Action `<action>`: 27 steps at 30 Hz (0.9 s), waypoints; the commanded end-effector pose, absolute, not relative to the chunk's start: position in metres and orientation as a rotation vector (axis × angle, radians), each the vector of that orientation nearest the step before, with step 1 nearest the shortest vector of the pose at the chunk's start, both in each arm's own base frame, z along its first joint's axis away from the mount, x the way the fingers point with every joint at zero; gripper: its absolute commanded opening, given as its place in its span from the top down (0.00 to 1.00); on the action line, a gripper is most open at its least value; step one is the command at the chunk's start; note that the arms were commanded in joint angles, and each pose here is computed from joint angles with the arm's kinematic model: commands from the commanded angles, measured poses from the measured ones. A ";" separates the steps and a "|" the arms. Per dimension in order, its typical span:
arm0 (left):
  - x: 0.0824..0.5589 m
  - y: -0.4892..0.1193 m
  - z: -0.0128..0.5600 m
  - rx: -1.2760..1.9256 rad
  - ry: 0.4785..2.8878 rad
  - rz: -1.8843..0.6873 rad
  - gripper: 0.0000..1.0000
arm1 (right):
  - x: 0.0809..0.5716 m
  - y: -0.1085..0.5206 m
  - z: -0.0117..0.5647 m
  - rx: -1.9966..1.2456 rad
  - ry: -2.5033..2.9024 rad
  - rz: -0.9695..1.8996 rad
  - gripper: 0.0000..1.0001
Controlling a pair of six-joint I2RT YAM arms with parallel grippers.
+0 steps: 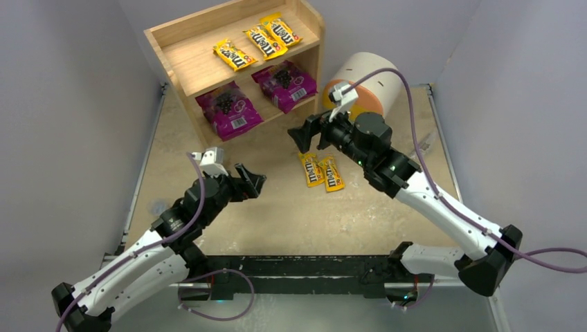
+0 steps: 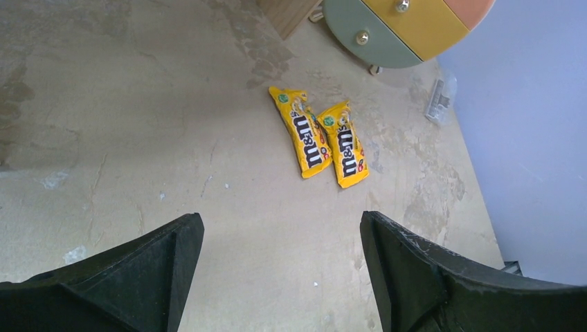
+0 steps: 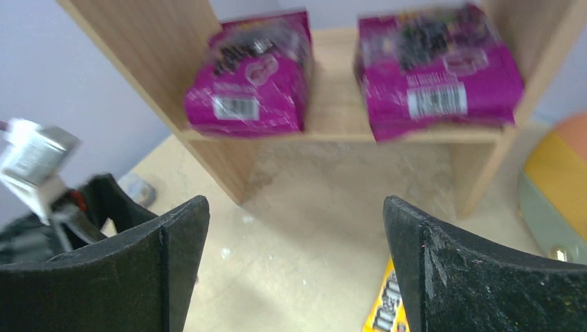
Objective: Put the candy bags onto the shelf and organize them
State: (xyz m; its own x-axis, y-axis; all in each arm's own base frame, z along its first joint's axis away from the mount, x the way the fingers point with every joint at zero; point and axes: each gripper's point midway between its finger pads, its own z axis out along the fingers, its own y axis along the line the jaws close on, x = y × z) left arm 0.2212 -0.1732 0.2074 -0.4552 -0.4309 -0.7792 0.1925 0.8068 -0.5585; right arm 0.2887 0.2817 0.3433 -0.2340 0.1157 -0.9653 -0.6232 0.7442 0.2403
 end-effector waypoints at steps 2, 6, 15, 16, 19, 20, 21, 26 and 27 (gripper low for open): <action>0.218 -0.175 0.203 -0.170 1.916 -0.747 0.12 | 0.287 0.314 0.430 -0.579 1.473 0.803 0.05; 0.216 -0.174 0.201 -0.177 1.915 -0.757 0.12 | 0.306 0.338 0.466 -0.606 1.410 0.802 0.05; 0.212 -0.187 0.185 -0.180 1.937 -0.842 0.12 | 0.332 0.401 0.516 -0.619 1.332 0.745 0.10; 0.211 -0.188 0.183 -0.178 1.941 -0.847 0.12 | 0.338 0.403 0.522 -0.596 1.321 0.734 0.11; 0.211 -0.191 0.180 -0.167 1.950 -0.857 0.12 | 0.359 0.415 0.531 -0.535 1.282 0.697 0.18; 0.211 -0.192 0.179 -0.161 1.954 -0.861 0.12 | 0.365 0.418 0.533 -0.526 1.261 0.679 0.21; 0.210 -0.194 0.178 -0.157 1.956 -0.864 0.12 | 0.370 0.420 0.532 -0.524 1.249 0.646 0.23; 0.209 -0.195 0.168 -0.154 1.980 -0.864 0.12 | 0.389 0.431 0.532 -0.496 1.217 0.567 0.37; 0.209 -0.195 0.166 -0.157 1.982 -0.864 0.12 | 0.389 0.434 0.531 -0.505 1.211 0.567 0.40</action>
